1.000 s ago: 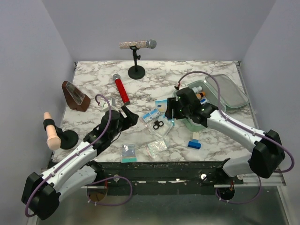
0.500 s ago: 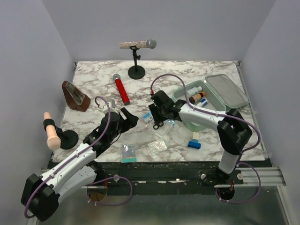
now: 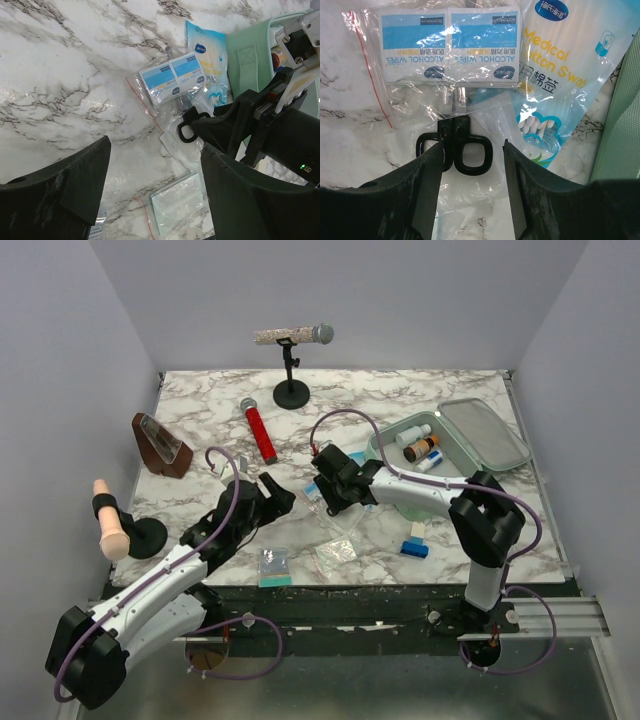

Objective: Organize the medicine kit

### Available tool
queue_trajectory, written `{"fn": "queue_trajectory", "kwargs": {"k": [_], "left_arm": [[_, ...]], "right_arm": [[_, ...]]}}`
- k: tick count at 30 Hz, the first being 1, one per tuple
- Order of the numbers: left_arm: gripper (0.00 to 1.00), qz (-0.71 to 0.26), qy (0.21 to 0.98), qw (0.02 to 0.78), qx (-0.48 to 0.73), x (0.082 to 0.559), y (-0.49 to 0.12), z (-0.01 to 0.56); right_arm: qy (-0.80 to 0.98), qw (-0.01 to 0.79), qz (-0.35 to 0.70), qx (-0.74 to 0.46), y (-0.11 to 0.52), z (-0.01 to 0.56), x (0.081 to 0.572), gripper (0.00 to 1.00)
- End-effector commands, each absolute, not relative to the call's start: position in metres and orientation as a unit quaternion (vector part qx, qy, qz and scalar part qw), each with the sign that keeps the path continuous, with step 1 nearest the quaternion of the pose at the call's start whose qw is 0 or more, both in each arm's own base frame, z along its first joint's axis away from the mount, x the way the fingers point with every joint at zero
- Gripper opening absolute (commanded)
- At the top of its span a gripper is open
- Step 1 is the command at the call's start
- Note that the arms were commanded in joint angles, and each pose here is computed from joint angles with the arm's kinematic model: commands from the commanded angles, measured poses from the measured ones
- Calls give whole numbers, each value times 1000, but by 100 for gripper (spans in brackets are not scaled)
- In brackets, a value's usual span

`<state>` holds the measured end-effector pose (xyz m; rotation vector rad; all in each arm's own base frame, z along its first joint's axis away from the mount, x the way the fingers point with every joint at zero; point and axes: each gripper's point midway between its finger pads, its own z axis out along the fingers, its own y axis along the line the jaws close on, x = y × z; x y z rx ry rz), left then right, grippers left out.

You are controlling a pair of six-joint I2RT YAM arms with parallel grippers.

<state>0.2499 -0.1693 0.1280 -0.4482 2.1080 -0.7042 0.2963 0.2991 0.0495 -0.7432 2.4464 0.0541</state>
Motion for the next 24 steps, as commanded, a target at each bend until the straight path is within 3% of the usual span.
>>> {"fn": "queue_trajectory", "kwargs": {"k": [1,12,24], "left_arm": [[82,-289,844,417,-176,248,-173,124],[82,-289,844,417,-175,247,-173,124],[83,-287,844,419,-172,249,-173,127]], "right_arm": [[914,284,-8,-291,292,42,293,58],[922,244,-13,-299,289,16,281,49],[924,258,11,-284,278,39,267,20]]}}
